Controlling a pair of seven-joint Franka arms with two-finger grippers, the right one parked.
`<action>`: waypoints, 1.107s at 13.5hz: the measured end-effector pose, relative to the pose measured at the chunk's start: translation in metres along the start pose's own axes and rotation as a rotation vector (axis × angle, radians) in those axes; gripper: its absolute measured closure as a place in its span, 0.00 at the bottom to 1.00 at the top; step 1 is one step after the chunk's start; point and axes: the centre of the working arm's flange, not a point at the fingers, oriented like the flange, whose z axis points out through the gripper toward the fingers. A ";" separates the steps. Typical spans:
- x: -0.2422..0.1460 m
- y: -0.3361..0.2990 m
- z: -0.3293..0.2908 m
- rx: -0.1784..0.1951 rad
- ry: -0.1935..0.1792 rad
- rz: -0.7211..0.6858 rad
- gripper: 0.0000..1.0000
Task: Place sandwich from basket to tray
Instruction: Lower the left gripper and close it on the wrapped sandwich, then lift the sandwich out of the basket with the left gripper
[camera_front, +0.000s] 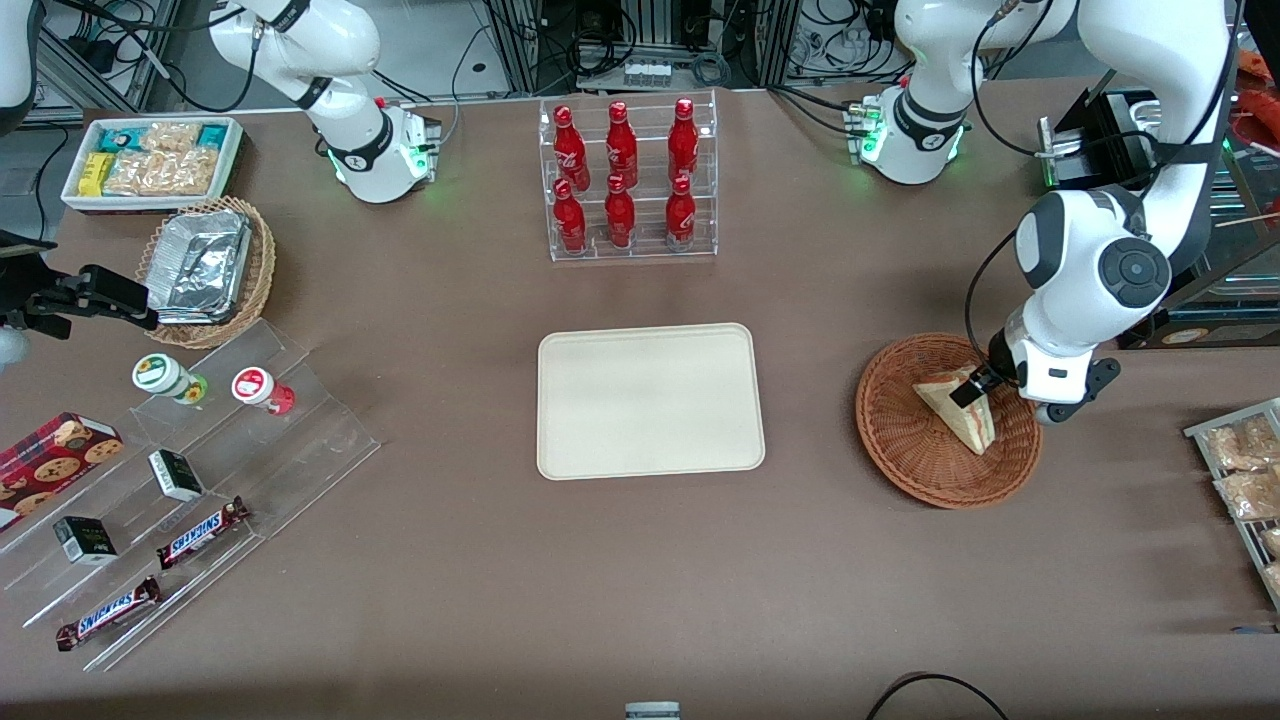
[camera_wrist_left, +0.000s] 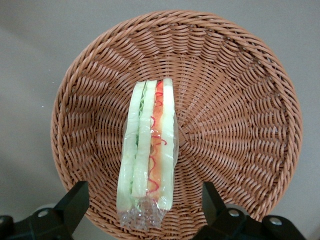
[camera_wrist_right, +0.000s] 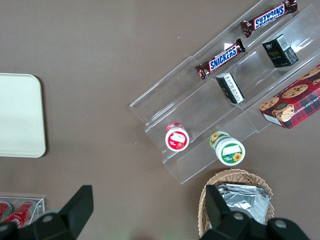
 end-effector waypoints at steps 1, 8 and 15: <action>-0.001 -0.001 0.005 -0.004 0.003 -0.001 0.00; -0.008 -0.005 0.038 -0.012 0.004 -0.005 0.06; -0.009 -0.006 0.044 -0.006 -0.004 -0.011 0.65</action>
